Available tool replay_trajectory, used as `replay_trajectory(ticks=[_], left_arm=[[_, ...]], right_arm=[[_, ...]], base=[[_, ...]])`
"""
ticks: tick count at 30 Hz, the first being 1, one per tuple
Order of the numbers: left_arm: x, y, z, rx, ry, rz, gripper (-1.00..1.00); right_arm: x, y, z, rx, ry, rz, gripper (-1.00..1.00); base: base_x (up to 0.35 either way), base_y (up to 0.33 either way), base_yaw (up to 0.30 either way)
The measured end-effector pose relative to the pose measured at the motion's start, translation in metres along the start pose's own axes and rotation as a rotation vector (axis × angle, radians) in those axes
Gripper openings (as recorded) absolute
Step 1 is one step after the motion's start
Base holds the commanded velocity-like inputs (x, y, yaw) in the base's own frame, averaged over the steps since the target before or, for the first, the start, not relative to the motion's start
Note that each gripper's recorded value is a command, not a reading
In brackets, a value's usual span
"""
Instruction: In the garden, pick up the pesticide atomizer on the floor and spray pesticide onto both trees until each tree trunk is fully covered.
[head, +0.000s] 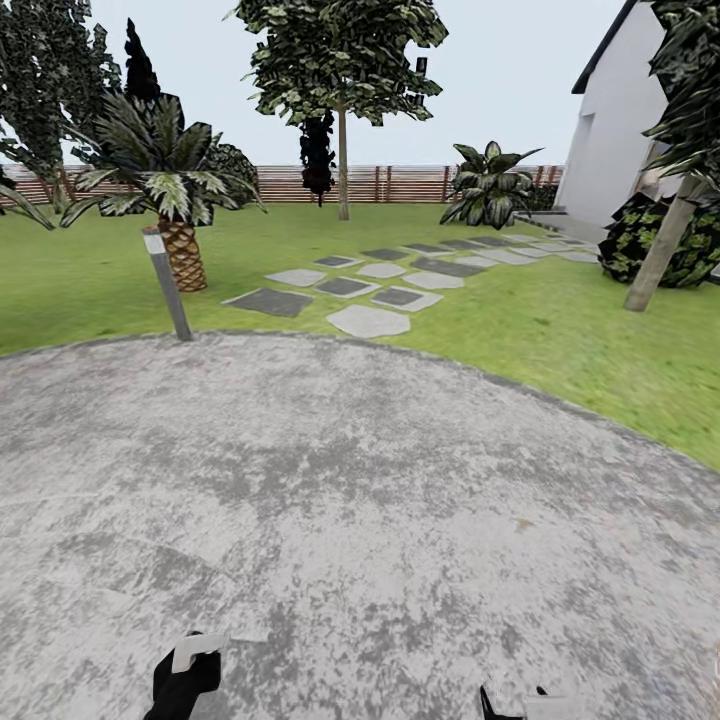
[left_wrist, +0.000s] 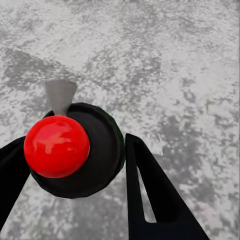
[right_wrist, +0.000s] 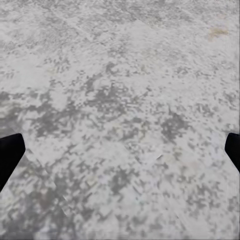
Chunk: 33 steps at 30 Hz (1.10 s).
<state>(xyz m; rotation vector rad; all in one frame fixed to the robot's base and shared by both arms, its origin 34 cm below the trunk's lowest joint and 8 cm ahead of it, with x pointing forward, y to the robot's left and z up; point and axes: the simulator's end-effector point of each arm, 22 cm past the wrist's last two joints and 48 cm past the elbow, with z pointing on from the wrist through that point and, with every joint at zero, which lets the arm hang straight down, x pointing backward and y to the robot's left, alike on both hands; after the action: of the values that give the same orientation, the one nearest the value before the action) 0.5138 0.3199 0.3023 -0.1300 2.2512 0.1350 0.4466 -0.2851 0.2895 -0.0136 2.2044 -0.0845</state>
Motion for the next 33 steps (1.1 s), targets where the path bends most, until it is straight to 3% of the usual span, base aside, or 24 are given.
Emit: replay_trajectory(ticks=[13, 19, 22, 33], left_arm=[[0.0, 0.0, 0.0, 0.0, 0.0, 0.0, -1.0], [0.0, 0.0, 0.0, 0.0, 0.0, 0.0, -1.0], [0.0, 0.0, 0.0, 0.0, 0.0, 0.0, -1.0], [0.0, 0.0, 0.0, 0.001, 0.0, 0.0, -1.0]], right_arm=[[0.011, 0.0, -0.003, 0.002, 0.026, 0.003, 1.0], [0.065, 0.007, -0.025, -0.012, 0.152, 0.008, 1.0], [0.074, 0.008, -0.029, -0.015, 0.173, 0.009, 1.0], [0.078, 0.008, -0.031, -0.014, 0.184, 0.01, 1.0]], base=[[0.338, 0.0, 0.0], [0.338, 0.0, 0.0], [0.338, 0.0, 0.0], [0.338, 0.0, 0.0]])
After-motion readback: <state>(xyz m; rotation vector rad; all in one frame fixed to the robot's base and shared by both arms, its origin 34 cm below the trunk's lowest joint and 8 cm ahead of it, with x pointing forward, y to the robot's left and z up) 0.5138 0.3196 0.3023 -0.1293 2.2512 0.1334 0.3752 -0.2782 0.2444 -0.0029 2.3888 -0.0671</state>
